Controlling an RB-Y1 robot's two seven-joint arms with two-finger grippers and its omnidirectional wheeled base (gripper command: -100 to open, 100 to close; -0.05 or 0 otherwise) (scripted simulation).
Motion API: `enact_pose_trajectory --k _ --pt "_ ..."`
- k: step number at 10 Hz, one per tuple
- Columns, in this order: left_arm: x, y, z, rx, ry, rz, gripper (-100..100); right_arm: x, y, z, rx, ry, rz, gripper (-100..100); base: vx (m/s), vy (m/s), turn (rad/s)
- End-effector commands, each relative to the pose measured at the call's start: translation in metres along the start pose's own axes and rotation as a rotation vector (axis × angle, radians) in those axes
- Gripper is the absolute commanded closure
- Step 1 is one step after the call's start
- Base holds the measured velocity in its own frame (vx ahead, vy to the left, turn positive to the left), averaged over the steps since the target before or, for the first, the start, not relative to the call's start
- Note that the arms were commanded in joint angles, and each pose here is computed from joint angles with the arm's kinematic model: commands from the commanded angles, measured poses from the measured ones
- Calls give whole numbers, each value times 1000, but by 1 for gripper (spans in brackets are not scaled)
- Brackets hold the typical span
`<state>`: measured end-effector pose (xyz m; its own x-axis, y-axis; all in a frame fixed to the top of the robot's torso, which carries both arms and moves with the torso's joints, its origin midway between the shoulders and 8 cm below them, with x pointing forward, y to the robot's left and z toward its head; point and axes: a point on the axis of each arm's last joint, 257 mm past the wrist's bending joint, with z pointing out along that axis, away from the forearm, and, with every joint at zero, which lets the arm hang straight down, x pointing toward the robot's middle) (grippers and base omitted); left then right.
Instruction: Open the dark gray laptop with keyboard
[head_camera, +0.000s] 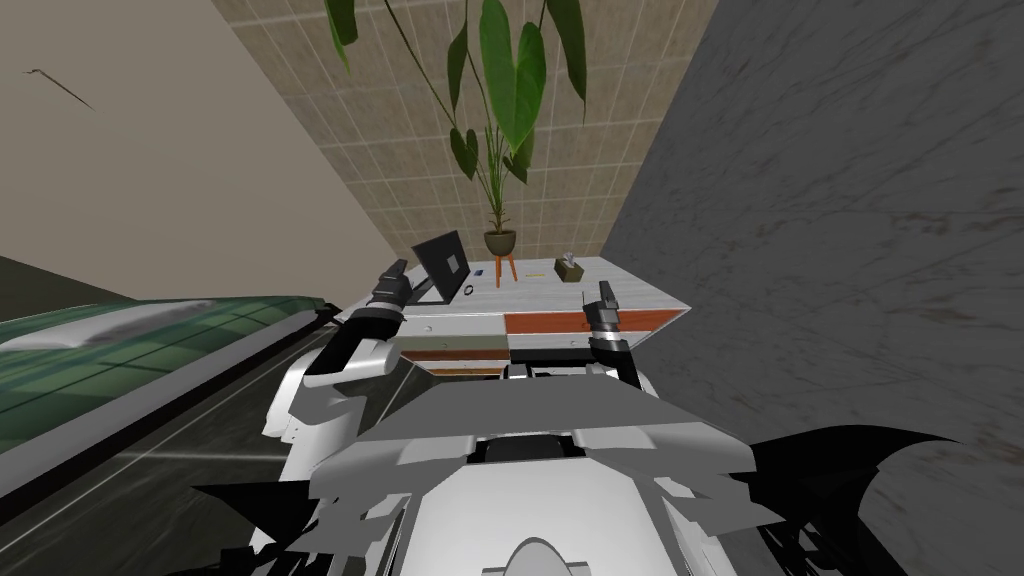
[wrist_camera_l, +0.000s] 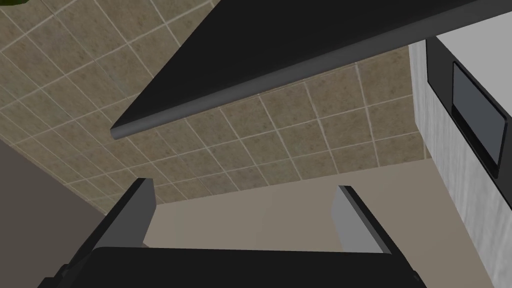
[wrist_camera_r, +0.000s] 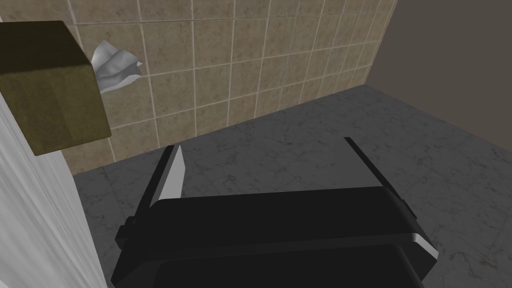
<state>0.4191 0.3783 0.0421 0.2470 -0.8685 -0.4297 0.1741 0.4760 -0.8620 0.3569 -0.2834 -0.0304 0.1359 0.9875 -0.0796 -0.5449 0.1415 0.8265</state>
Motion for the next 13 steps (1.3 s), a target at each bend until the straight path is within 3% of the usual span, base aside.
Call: enact_pose_trajectory --k 1,13 --pt "-5 10 3 -49 0 10 -100 0 0 0 0 0 0 0 4 -27 -22" --pt "-41 33 15 -233 -17 68 -100 0 0 0 0 0 0 0 6 -30 -24"
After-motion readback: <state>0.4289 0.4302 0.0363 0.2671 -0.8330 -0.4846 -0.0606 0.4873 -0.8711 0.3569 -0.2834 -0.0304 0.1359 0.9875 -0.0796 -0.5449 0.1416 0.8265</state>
